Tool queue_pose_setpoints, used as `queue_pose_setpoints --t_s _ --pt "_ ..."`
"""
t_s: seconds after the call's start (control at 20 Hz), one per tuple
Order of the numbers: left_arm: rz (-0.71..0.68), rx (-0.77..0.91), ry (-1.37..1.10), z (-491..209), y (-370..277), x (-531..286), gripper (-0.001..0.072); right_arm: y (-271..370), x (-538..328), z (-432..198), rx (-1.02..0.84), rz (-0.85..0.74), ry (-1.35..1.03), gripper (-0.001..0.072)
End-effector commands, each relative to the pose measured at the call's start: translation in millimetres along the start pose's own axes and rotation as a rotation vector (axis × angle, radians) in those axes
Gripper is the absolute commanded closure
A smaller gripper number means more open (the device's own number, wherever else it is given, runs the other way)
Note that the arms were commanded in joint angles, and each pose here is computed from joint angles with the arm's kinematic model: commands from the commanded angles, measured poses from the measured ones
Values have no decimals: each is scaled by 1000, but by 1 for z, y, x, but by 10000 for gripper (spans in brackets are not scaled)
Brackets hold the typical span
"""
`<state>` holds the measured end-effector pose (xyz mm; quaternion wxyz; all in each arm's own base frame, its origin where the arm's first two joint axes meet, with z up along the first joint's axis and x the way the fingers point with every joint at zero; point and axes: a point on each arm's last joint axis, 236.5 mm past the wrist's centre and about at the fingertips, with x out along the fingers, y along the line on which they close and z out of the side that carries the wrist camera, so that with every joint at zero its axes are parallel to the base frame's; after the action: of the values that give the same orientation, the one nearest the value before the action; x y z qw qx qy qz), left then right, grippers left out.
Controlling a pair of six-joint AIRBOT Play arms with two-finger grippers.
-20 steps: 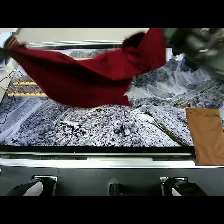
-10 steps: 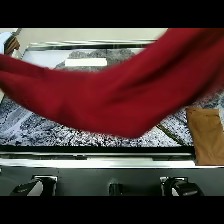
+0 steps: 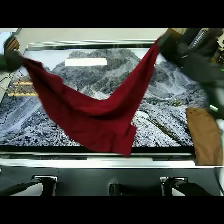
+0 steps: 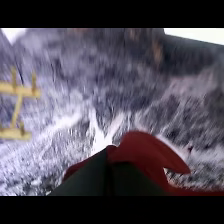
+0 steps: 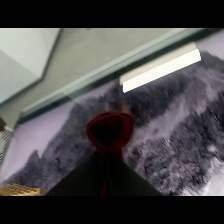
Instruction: Fold the clothes and pants, and hang the long-sleeved shirts on hangers.
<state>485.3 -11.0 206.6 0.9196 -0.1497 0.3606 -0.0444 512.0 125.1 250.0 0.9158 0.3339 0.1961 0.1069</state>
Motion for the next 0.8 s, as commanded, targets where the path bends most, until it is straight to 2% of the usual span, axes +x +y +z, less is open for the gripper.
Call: queue_pose_setpoints --t_s 0.0,0.15,0.3,0.35,0.45,0.65,0.75 --pt "13 -45 266 -78 20 125 696 -103 100 -89 156 -181 169 680" --pt "30 -74 373 -126 32 189 696 -155 143 -137 376 -252 188 680" --pt "42 -115 377 -140 34 216 695 -176 156 -160 462 -286 208 663" --pt "42 -113 369 -139 34 218 696 -176 155 -162 456 -288 216 607" --pt "41 -113 363 -138 33 218 695 -172 146 -160 451 -293 250 432" --pt "43 -114 393 -142 35 211 695 -173 76 -128 294 -305 428 247" --pt "45 -115 419 -146 37 206 695 -182 26 -98 188 -303 484 231"
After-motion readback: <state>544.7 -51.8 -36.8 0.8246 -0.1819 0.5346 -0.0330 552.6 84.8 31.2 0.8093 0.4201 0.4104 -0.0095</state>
